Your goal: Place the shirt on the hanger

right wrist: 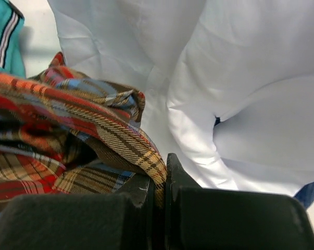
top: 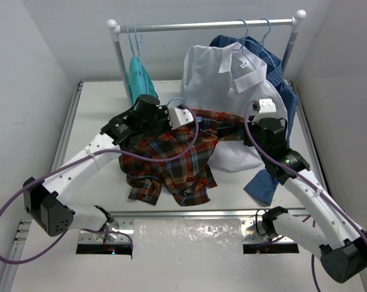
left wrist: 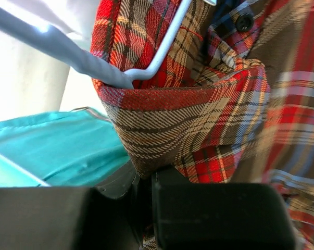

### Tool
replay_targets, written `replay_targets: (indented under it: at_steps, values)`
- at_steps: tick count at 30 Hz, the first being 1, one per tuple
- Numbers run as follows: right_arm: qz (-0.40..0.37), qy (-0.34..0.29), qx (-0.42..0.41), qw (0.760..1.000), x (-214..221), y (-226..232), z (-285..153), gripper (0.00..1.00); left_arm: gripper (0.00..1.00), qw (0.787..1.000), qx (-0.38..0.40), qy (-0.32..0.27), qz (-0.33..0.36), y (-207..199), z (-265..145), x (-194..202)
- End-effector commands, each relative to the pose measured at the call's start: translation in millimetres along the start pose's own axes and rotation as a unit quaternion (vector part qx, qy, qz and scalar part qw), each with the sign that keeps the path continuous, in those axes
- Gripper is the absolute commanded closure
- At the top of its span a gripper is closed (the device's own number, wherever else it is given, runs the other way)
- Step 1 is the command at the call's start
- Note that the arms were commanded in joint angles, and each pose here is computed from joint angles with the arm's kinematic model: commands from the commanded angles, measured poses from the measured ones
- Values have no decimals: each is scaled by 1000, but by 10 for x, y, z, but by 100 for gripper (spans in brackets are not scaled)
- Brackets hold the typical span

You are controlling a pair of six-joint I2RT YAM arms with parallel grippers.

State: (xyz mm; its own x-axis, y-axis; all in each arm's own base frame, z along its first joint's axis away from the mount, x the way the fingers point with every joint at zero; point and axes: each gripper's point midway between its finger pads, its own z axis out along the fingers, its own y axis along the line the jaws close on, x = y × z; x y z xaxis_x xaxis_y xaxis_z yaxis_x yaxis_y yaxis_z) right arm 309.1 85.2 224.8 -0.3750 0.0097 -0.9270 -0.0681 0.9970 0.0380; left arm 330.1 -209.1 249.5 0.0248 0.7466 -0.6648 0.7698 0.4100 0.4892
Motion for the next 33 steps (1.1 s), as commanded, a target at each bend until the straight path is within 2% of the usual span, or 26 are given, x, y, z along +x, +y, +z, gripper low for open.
replay_targets:
  at_steps: [1, 4, 6, 7, 9, 12, 15, 16, 17, 19, 20, 22, 23, 25, 28, 29, 30, 31, 33]
  values:
    - [-43, -17, 24, 999, -191, -85, -79, 100, 100, 994, -103, 48, -7, 351, -7, 131]
    - [-91, -49, -90, 991, -218, 397, -63, 100, 100, 993, -101, 53, -30, 352, 33, 106]
    - [-127, -68, -193, 971, -163, 937, -175, 100, 100, 995, -91, 34, -32, 313, 50, -34]
    - [-156, -75, -226, 958, -142, 1117, -222, 100, 100, 995, -83, 34, -33, 268, 96, -58]
    - [-180, -77, -346, 917, -23, 1689, -424, 100, 100, 997, -63, 17, -36, 192, 134, -168]
    - [-169, -66, -464, 867, 143, 2142, -631, 100, 100, 998, -21, -10, -57, 65, 184, -306]
    - [-148, -51, -482, 862, 306, 2151, -664, 99, 100, 996, 25, -44, -75, -91, 168, -449]
    - [-149, -53, -474, 866, 313, 2091, -649, 94, 100, 995, 35, -48, -75, -133, 156, -459]
    - [-147, -38, -464, 873, 411, 1993, -624, 74, 100, 994, 53, -55, -73, -202, 150, -478]
    - [-125, -50, -429, 893, 296, 1678, -583, 52, 100, 993, 78, -57, -67, -324, 140, -435]
    - [-122, -43, -418, 899, 304, 1555, -593, 38, 100, 993, 84, -58, -62, -359, 134, -414]
    - [-152, -87, -392, 903, -41, 1329, -727, 29, 100, 991, 108, -72, -44, -488, 111, -385]
    - [-175, -52, -394, 901, 58, 1264, -811, 27, 100, 990, 113, -78, -39, -518, 105, -383]
    - [-211, -47, -411, 886, -196, 1249, -1057, 25, 100, 986, 130, -98, -25, -596, 92, -417]
    - [-223, -32, -461, 859, -390, 1383, -1256, 31, 100, 981, 149, -125, -16, -647, 86, -521]
    - [-223, -30, -473, 852, -412, 1431, -1266, 39, 100, 979, 155, -131, -16, -662, 81, -549]
    - [-223, -25, -481, 847, -417, 1494, -1200, 62, 100, 976, 167, -139, -16, -698, 77, -583]
    - [-223, -22, -495, 840, -384, 1545, -1182, 72, 100, 974, 172, -145, -16, -707, 68, -615]
    - [-232, -10, -507, 830, -268, 1629, -1015, 85, 100, 970, 187, -156, -18, -759, 42, -656]
